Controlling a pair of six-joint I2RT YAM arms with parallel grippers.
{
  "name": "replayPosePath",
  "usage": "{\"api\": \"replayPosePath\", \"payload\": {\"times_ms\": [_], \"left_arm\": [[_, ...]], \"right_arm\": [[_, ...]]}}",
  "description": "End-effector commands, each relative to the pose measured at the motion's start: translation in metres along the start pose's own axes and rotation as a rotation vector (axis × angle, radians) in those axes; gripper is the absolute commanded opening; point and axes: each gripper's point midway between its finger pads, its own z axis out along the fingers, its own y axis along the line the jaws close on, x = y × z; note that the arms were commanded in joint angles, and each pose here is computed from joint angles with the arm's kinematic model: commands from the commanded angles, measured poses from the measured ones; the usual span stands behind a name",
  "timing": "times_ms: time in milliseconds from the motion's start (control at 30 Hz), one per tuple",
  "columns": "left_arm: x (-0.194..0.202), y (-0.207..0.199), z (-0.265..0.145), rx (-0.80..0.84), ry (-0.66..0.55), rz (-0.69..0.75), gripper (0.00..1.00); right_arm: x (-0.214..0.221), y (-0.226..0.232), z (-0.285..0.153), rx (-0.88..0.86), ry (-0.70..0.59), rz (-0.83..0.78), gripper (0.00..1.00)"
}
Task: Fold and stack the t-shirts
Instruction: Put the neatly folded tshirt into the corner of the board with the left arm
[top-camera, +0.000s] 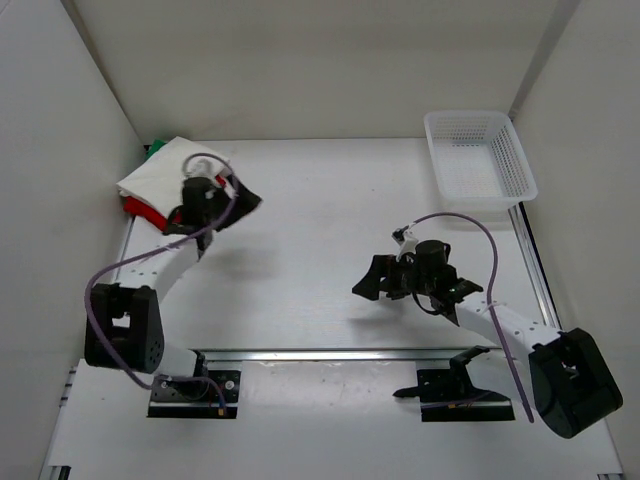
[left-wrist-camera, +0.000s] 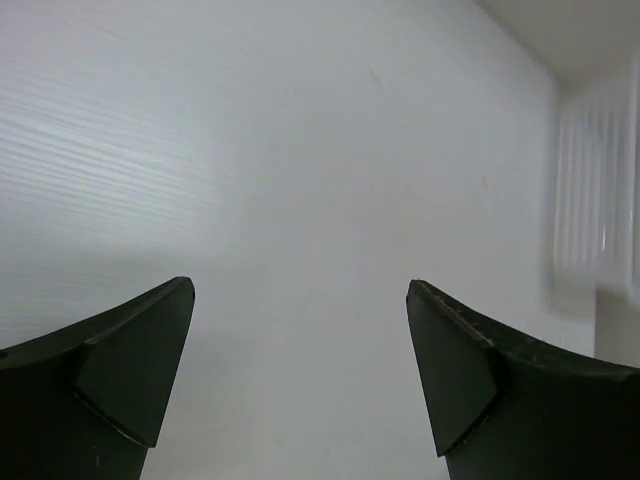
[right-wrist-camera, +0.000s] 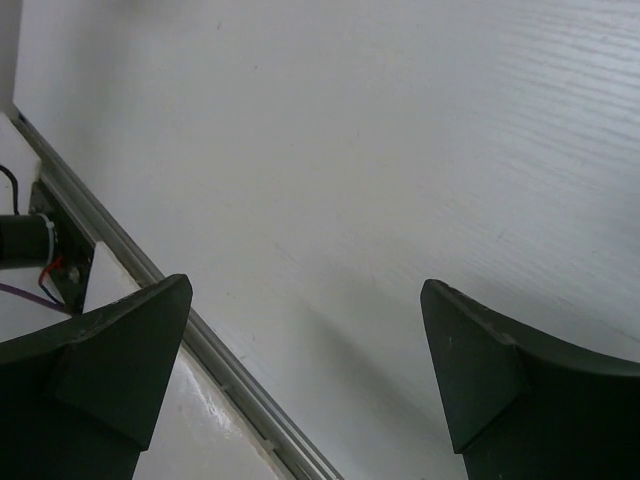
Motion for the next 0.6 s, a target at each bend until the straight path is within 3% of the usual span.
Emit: {"api": "replayPosePath", "payload": {"times_ms": [0, 100, 267, 567], "left_arm": [[0.062, -0.039, -0.015, -0.004, 0.087, 0.298, 0.99], [0.136, -0.080, -0.028, 0.077, 0.217, 0.490, 0.98], [0.203, -0.076, -0.048, 0.138, 0.366, 0.495, 0.99], [0.222, -0.053, -0.066, 0.201, 0.434, 0.462, 0.99]], "right_arm": [[0.001, 0.002, 0.008, 0.037, 0.009, -0.079, 0.99], [0.009, -0.002, 0.013, 0.059, 0.047, -0.078, 0.99], [0.013, -0.012, 0.011, 0.087, 0.034, -0.059, 0.99], [0.032, -0.018, 0.016, 0.078, 0.077, -0.013, 0.99]]}}
